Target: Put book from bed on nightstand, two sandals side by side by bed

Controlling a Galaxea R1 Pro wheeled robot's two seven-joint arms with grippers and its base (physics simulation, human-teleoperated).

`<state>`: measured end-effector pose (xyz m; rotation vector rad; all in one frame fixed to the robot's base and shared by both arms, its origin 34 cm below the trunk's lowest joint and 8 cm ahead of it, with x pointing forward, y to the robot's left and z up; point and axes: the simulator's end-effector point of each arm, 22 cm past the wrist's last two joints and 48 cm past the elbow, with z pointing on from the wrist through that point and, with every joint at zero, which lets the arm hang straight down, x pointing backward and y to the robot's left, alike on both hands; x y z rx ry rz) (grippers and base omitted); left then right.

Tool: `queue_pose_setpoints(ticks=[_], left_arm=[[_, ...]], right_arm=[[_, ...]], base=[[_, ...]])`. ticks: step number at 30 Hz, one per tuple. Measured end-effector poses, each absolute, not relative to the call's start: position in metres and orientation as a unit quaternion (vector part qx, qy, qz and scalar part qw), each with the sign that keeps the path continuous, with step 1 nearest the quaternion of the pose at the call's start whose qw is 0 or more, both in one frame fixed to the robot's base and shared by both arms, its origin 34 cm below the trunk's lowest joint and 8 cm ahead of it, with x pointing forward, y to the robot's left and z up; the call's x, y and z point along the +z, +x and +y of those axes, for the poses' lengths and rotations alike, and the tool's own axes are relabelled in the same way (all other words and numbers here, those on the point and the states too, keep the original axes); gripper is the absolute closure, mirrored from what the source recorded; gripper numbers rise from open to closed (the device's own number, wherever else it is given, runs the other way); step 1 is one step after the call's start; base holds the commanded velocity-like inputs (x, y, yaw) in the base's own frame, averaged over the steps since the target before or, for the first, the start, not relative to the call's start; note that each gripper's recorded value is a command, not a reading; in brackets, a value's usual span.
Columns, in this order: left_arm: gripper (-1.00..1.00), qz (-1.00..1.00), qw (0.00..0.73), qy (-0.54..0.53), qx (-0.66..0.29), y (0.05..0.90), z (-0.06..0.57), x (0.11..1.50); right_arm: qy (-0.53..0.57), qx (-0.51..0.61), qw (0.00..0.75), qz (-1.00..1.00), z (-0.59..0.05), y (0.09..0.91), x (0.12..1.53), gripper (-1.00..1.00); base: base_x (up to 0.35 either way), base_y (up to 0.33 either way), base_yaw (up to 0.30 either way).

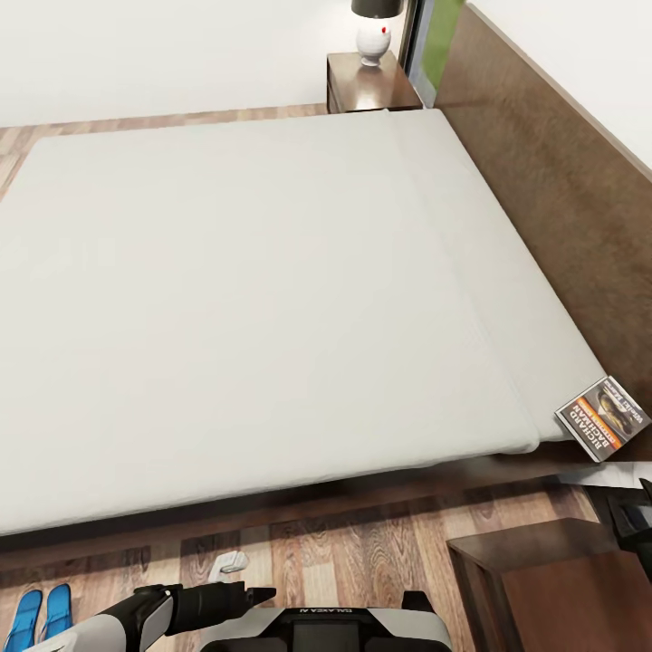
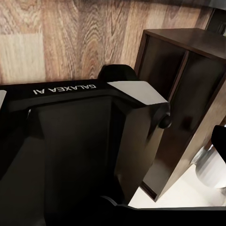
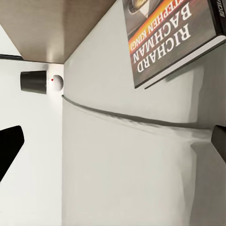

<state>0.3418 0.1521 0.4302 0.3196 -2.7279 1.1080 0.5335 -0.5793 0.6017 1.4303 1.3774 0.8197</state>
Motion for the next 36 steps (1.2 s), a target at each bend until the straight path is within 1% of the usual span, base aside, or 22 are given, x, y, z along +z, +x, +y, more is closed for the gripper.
queue_pose_setpoints(ticks=[6, 12, 17, 32, 36], left_arm=[[-1.00, -0.917, 0.090, 0.107, 0.373, 0.342, 0.152, 0.430], [-1.00, -0.917, 0.090, 0.108, 0.373, 0.342, 0.152, 0.430], [-1.00, -0.917, 0.090, 0.108, 0.373, 0.342, 0.152, 0.430], [-1.00, -0.917, 0.090, 0.108, 0.373, 0.342, 0.152, 0.430], [-1.00, -0.917, 0.090, 0.108, 0.373, 0.342, 0.152, 0.430]], right_arm=[[0.586, 0.332, 0.476, 0.566, -0.580, 0.534, 0.600, -1.00], [0.603, 0.296, 0.454, 0.585, -0.584, 0.527, 0.581, -1.00], [0.594, 0.261, 0.467, 0.600, -0.593, 0.524, 0.578, -1.00], [0.588, 0.255, 0.473, 0.605, -0.596, 0.528, 0.579, -1.00], [0.599, 0.227, 0.452, 0.621, -0.603, 0.529, 0.568, -1.00]], base=[[0.000, 0.000, 0.000], [0.000, 0.000, 0.000], [0.000, 0.000, 0.000], [0.000, 0.000, 0.000], [0.000, 0.000, 0.000]])
